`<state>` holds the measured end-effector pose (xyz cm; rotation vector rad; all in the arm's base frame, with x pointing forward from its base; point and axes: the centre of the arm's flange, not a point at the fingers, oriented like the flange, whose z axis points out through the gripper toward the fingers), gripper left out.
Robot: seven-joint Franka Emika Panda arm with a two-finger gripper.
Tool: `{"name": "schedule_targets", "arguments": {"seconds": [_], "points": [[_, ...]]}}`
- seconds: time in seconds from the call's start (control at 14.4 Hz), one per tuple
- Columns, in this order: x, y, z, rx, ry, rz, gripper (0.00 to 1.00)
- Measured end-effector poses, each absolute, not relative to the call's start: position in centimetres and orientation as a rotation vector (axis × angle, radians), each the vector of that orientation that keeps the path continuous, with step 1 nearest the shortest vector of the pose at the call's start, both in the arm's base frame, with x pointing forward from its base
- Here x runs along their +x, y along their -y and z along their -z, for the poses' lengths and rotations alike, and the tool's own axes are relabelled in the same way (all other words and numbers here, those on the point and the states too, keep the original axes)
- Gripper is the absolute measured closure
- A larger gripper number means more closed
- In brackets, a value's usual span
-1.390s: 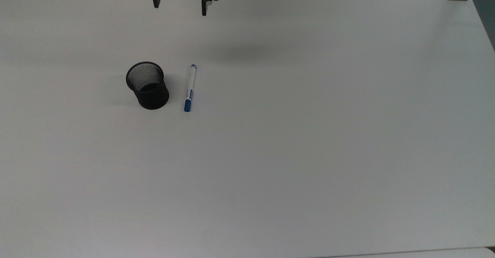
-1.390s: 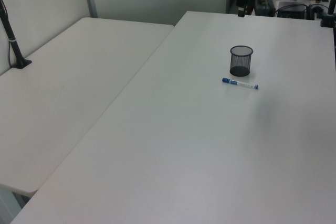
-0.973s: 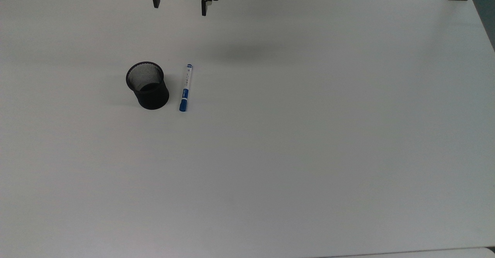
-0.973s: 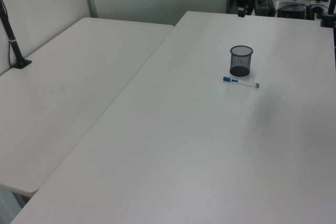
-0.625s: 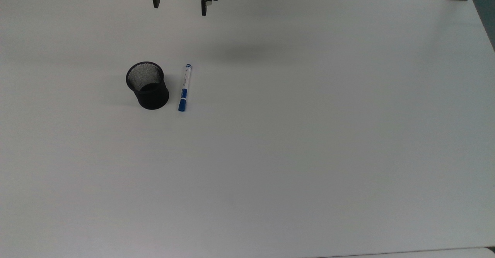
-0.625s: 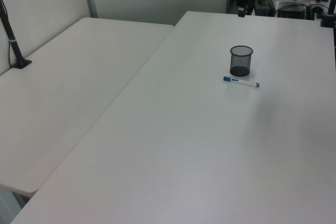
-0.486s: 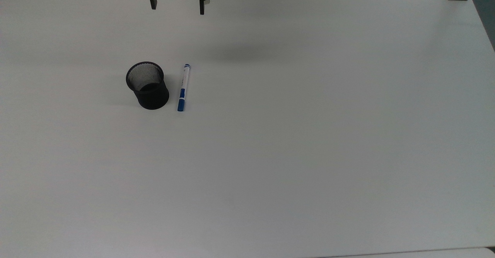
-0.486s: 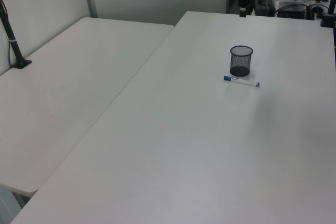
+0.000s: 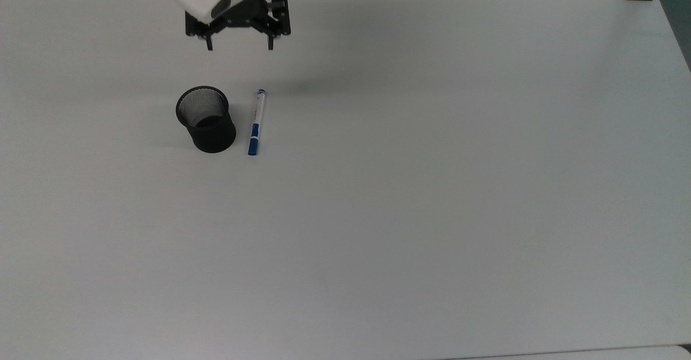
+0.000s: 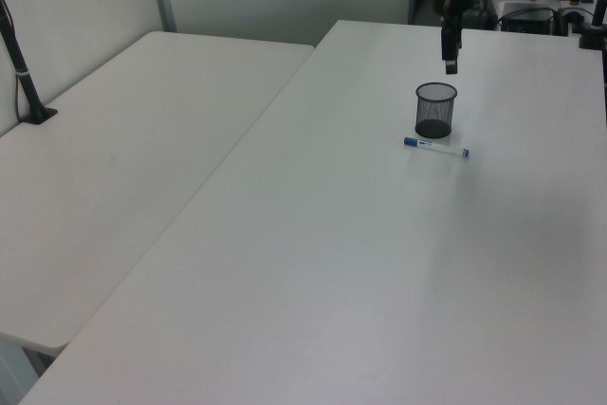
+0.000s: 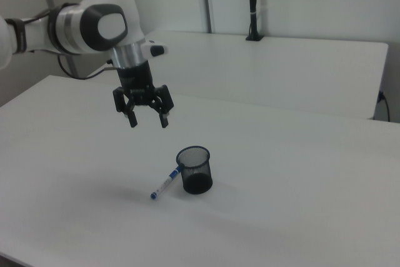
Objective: Insert the marker
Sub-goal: 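Lower the open gripper down onto the blue-capped white marker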
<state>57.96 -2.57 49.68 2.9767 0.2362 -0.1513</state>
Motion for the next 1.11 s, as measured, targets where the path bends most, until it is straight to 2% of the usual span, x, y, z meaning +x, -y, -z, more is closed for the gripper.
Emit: {"name": "schedule_targets", "arguments": {"seconds": [0.42,0.56,0.69,0.9,1.11], "points": [[61.6,-0.3,-37.5,2.999,0.040,0.011,0.00],[62.6,-0.7,-34.5,3.005,0.079,-0.023,0.03],[62.9,-0.7,-33.2,3.007,0.091,-0.027,0.05],[63.3,-0.4,-32.7,3.010,0.101,-0.057,0.15],[63.7,0.6,-31.7,3.012,0.121,-0.089,0.20]]}}
